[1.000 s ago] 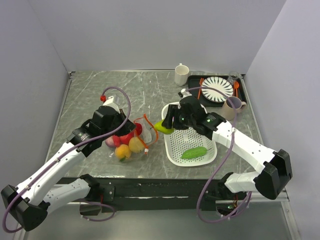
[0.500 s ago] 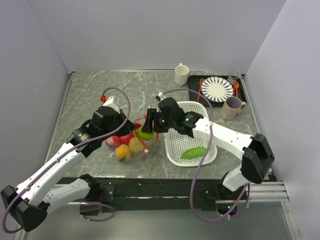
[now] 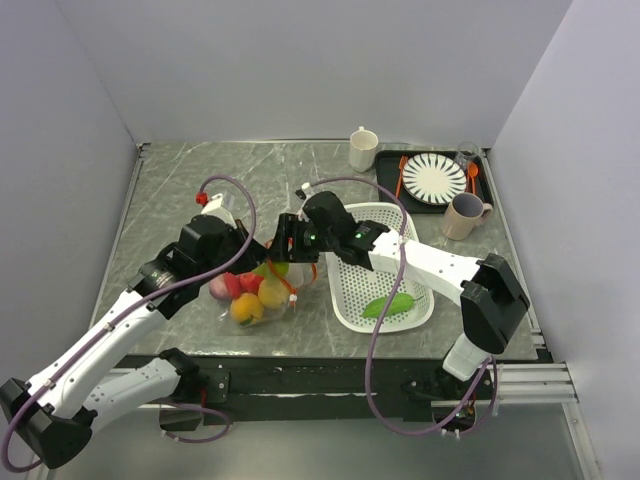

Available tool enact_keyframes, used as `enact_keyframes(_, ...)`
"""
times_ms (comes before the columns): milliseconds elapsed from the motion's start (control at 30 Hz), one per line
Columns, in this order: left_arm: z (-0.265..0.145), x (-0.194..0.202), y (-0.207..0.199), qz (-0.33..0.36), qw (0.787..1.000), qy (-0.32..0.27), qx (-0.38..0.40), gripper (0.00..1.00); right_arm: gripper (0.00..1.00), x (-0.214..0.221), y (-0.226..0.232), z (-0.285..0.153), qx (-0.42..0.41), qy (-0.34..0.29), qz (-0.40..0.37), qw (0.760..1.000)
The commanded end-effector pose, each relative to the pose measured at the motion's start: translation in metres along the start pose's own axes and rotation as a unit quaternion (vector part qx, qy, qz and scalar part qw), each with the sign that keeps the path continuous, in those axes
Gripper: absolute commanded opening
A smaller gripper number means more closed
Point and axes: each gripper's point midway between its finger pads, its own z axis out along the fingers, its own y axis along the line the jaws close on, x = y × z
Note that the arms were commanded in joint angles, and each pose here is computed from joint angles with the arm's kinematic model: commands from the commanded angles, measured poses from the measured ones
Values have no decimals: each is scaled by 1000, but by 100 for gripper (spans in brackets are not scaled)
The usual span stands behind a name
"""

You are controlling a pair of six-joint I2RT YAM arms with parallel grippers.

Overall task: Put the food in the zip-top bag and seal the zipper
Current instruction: Place the fake fruit in the zipper food storage bag, then pick up the fake vegetable from the bin.

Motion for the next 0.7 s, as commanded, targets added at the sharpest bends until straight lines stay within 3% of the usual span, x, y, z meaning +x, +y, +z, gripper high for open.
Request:
enact_keyframes(0, -10, -17, -13, -3, 999, -36, 24, 1, 71, -15, 41, -6, -79, -22, -14, 997)
enact_keyframes(133, -10, -17, -10, -5, 999, -37, 16, 1, 84, -11, 39, -8, -77, -16, -17, 997)
enact_keyframes(300, -13, -20, -8, -8, 999, -44, 9, 1, 85, -21, 22, -26, -24, -51, -22, 998)
enact_keyframes(400, -13, -21, -4, -7, 999, -48, 1, 1, 86, -34, 0, -51, 37, -103, -23, 994)
enact_keyframes(567, -11, -19, -4, -7, 999, -44, 3, 1, 93, -54, -59, -108, 175, -197, -26, 964)
enact_keyframes(667, -9, -18, -6, -5, 999, -41, 7, 1, 100, -44, -111, -130, 255, -176, -6, 951)
